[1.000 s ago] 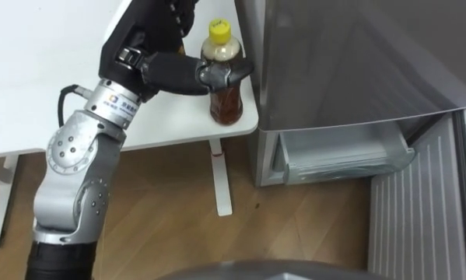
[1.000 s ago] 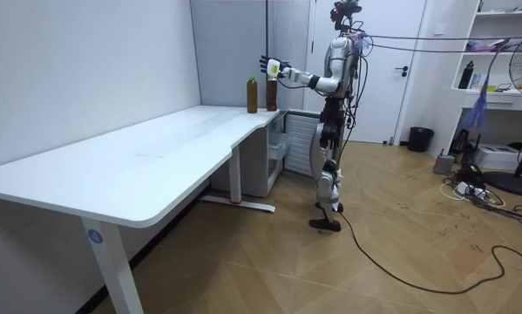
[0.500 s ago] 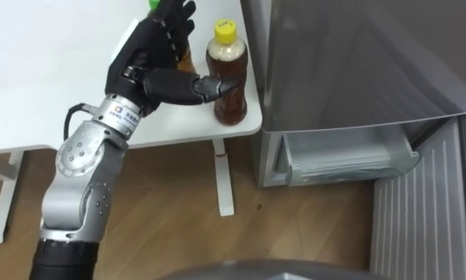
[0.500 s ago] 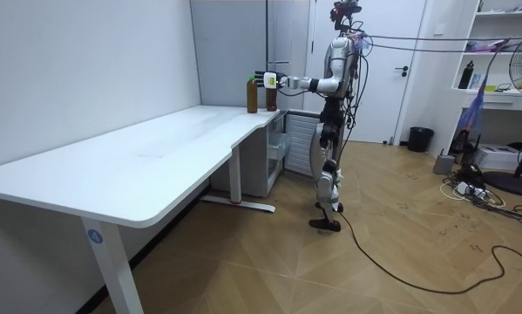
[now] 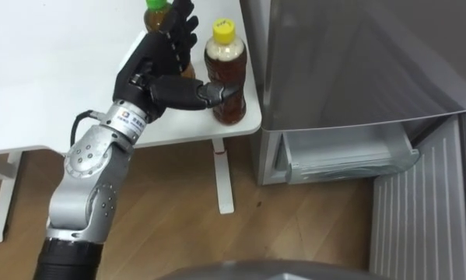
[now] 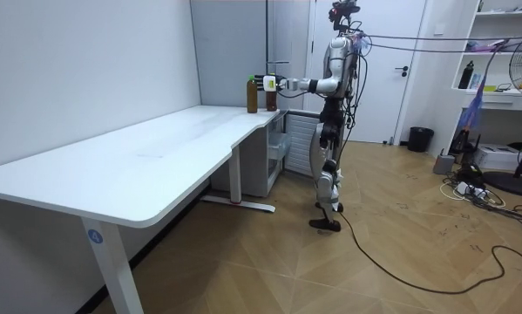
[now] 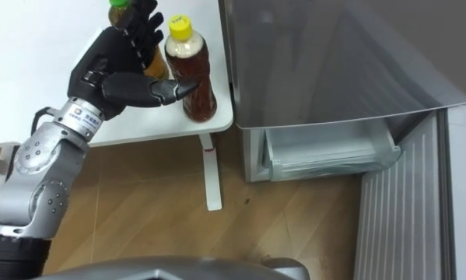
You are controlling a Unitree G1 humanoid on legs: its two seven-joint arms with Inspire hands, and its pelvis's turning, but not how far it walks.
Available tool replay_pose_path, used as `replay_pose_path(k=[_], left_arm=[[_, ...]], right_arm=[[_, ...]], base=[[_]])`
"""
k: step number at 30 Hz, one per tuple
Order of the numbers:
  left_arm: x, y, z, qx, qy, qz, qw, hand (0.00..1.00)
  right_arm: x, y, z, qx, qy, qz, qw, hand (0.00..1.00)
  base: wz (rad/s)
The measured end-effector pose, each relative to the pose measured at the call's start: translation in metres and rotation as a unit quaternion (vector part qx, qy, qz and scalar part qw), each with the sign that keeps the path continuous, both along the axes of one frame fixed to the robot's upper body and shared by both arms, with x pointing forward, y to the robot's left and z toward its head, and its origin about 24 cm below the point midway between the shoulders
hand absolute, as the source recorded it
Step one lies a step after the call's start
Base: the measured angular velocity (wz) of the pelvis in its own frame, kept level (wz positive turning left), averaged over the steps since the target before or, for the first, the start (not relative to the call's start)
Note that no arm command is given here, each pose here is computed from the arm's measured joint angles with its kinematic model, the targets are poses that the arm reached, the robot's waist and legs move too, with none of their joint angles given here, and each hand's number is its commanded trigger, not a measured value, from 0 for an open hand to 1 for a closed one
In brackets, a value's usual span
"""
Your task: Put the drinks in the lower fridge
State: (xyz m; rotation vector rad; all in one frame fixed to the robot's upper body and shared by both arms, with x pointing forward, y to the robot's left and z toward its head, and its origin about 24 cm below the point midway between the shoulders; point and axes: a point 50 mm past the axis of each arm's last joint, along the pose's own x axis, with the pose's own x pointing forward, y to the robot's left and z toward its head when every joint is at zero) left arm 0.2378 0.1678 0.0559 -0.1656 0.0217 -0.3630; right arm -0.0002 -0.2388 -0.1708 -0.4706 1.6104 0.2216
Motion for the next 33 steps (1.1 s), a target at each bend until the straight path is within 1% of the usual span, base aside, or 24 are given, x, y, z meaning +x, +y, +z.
replay_pose_path(k=[3,17,24,30,33], left_arm=[[0.000,0.000,-0.005,0.000,0.010,0.000,1.000,0.00],[0.000,0.000,-0.004,0.000,0.009,-0.001,1.000,0.00],[0.005,-0.001,0.001,0.001,-0.002,-0.003,1.000,0.00],[0.006,0.002,-0.009,0.003,0.022,0.003,1.000,0.00],[0.007,0.004,-0.008,0.003,0.020,0.008,1.000,0.00]], right_arm=[[0.002,0.000,0.000,0.003,-0.003,0.001,1.000,0.00],[0.002,0.002,0.000,0.016,-0.001,-0.005,1.000,0.00],[0.001,0.001,0.000,0.018,0.002,-0.009,1.000,0.00],[0.002,0.001,0.000,0.020,0.000,-0.010,1.000,0.00],[0.006,0.001,0.000,0.019,-0.003,-0.009,1.000,0.00]], base=[[0.00],[0.00],[0.00],[0.00],[0.00]])
